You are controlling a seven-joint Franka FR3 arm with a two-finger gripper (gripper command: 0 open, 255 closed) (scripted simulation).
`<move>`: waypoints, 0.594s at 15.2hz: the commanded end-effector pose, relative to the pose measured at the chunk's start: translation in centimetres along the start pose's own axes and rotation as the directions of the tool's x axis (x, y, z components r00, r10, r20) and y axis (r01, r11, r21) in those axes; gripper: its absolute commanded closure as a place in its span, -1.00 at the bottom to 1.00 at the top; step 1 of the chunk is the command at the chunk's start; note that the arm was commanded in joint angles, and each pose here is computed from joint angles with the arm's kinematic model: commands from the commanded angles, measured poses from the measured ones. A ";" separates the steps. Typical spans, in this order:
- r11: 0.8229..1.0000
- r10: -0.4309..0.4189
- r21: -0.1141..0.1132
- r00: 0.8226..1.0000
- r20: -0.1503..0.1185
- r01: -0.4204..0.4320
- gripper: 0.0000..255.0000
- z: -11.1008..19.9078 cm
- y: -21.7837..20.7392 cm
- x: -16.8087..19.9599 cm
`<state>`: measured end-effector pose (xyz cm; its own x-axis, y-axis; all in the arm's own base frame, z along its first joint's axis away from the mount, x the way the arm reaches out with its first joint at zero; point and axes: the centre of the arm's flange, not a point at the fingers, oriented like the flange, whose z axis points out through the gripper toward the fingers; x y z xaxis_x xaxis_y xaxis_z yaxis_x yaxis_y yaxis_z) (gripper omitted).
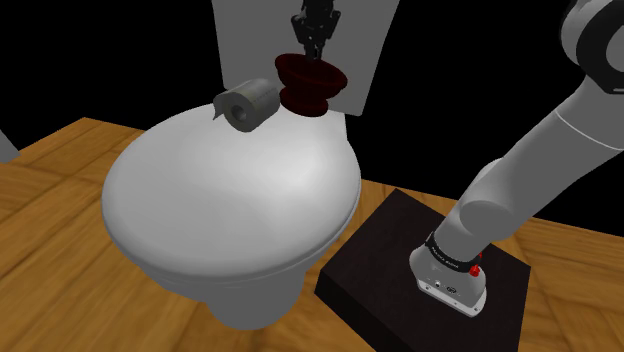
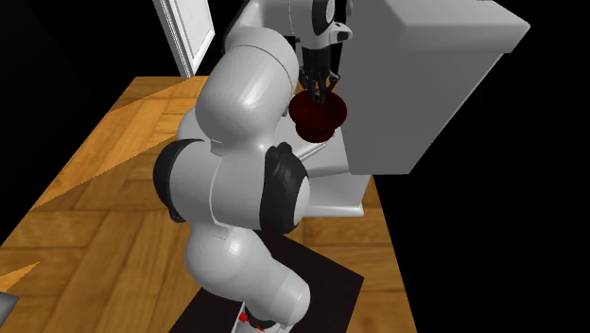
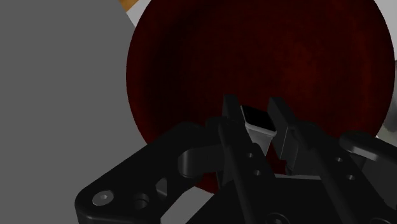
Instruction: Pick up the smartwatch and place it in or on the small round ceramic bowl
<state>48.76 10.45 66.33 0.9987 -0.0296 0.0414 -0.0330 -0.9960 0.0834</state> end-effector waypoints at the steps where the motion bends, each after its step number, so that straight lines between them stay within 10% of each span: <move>1: 1.000 0.000 0.000 1.000 -0.001 0.000 1.00 1.0 -0.1 0.0; 9: 1.000 0.000 0.000 1.000 -0.001 0.000 1.00 2.6 -0.3 -0.1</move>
<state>48.80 10.49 63.68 0.9987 -0.0296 0.0419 -0.0330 -0.9960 0.0833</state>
